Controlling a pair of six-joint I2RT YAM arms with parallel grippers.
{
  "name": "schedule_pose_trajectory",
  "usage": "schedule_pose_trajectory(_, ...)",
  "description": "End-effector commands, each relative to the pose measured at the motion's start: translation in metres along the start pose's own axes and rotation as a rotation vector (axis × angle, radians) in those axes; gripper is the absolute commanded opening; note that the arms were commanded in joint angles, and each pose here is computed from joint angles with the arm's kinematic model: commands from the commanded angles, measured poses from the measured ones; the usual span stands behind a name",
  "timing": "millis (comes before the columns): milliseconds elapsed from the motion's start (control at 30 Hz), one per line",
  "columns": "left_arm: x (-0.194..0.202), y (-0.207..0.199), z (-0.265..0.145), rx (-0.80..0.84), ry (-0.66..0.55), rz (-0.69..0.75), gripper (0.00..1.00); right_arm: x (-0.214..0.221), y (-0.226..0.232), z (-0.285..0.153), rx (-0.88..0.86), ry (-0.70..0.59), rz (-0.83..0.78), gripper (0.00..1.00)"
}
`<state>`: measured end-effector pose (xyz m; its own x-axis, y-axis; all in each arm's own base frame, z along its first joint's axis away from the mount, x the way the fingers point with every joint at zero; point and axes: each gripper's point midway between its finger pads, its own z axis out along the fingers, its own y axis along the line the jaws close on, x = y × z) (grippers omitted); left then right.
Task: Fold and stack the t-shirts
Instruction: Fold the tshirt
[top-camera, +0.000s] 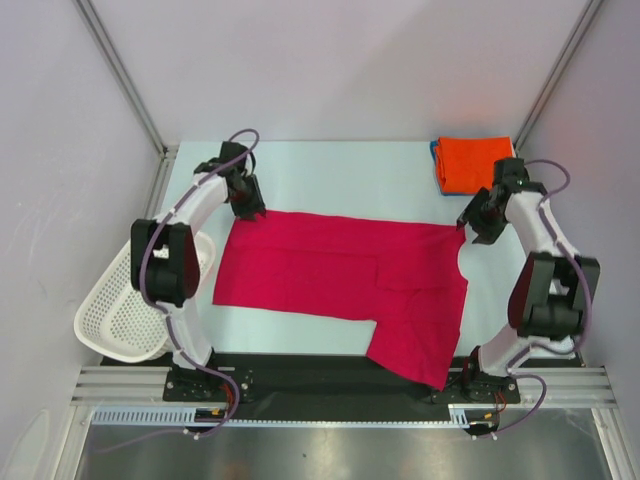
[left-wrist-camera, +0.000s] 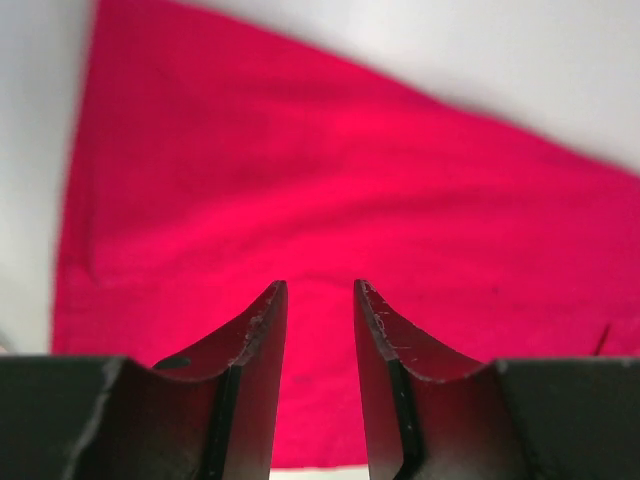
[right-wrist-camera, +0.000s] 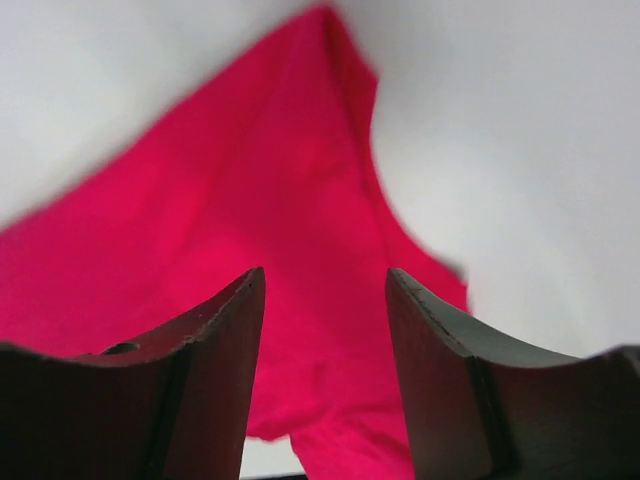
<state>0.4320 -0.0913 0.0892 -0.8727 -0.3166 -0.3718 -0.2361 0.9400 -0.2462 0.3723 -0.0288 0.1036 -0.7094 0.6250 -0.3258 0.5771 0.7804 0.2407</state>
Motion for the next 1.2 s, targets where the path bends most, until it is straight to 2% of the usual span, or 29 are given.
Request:
schedule_pose_trajectory(0, 0.025, -0.027, -0.020, 0.081, 0.001, 0.065, 0.38, 0.060, -0.001, -0.026, -0.030, 0.098, -0.053, 0.56)
schedule_pose_trajectory(33, 0.035, -0.027, -0.018, 0.085, 0.024, 0.069, 0.38, 0.066, 0.007, -0.030, -0.073, 0.076, -0.082, 0.56)
schedule_pose_trajectory(133, 0.050, -0.036, -0.020, 0.111, 0.046, 0.094, 0.38, 0.107, -0.008, -0.018, -0.090, 0.141, -0.079, 0.56)
schedule_pose_trajectory(233, 0.056, -0.039, -0.018, 0.115, 0.062, 0.108, 0.38, 0.113, -0.008, -0.011, -0.143, 0.126, -0.051, 0.58)
schedule_pose_trajectory(300, 0.058, -0.040, -0.018, 0.118, 0.071, 0.110, 0.38, 0.117, -0.012, -0.001, -0.161, 0.119, -0.026, 0.64)
schedule_pose_trajectory(367, 0.059, -0.040, -0.016, 0.116, 0.080, 0.119, 0.37, 0.125, -0.014, 0.009, -0.204, 0.156, 0.031, 0.66)
schedule_pose_trajectory(700, 0.059, -0.037, -0.019, 0.097, 0.085, 0.146, 0.37, 0.106, -0.019, 0.024, -0.209, 0.074, 0.008, 0.65)
schedule_pose_trajectory(967, 0.054, -0.039, -0.018, 0.096, 0.086, 0.151, 0.37, 0.105, -0.013, 0.036, -0.245, 0.114, 0.031, 0.64)
schedule_pose_trajectory(1167, 0.051, -0.040, -0.014, 0.090, 0.088, 0.152, 0.36, 0.110, 0.002, 0.022, -0.312, 0.126, 0.015, 0.63)
